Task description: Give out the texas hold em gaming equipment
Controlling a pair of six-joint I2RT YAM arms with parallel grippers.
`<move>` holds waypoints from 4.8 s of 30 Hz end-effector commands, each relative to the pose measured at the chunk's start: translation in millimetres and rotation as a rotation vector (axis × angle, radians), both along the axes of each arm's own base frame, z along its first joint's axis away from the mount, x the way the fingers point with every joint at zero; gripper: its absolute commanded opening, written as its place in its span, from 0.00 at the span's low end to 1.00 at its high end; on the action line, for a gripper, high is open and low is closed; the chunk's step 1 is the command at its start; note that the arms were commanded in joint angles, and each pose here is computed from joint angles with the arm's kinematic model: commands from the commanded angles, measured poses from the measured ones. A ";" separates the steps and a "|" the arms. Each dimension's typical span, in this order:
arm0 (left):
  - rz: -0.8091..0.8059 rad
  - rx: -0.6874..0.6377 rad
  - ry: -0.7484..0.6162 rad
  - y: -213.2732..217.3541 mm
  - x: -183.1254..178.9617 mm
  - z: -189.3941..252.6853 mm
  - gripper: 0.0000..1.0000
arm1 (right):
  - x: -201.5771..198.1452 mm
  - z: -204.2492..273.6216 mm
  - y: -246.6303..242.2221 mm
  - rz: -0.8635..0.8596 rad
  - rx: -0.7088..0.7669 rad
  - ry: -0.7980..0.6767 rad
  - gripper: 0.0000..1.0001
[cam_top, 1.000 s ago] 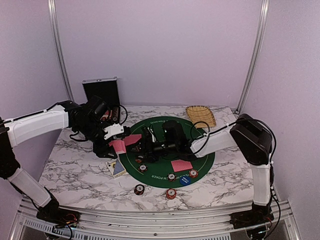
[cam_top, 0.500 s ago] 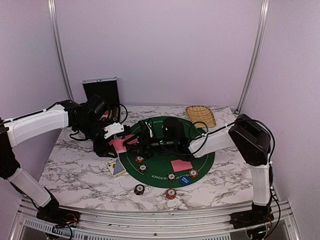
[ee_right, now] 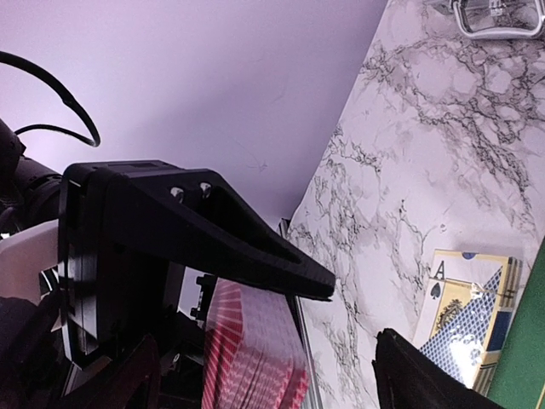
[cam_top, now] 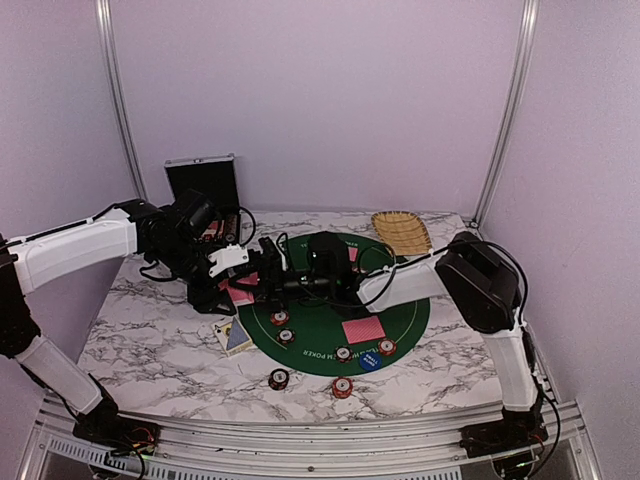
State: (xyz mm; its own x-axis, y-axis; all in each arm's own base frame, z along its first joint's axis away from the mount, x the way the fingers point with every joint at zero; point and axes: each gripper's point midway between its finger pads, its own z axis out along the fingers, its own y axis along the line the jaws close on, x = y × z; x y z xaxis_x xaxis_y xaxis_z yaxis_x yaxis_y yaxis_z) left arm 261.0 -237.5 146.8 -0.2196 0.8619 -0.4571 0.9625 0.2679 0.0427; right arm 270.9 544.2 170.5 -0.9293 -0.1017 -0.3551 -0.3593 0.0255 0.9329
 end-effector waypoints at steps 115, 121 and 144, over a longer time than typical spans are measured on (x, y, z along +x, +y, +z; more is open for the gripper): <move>-0.018 -0.012 -0.005 -4.1 -2.5 9.4 0.02 | 22.8 29.5 -77.3 -0.112 -0.153 -0.002 0.00; -0.019 -0.012 -0.003 -4.0 -3.3 8.8 0.02 | 29.3 28.4 -85.3 -0.123 -0.162 0.003 0.00; -0.021 -0.003 -0.002 -3.0 -3.0 6.6 0.01 | 221.3 -19.9 -212.9 -0.529 -0.401 -0.071 0.00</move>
State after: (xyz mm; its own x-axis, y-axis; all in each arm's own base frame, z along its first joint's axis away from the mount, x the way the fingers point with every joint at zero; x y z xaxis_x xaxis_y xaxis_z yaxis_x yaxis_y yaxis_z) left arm 257.1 -237.7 145.4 -0.2173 0.8711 -0.4405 0.9657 0.2577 0.0332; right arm 459.3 348.7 178.6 -0.8816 0.2119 -0.4217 -0.2926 0.4555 0.8407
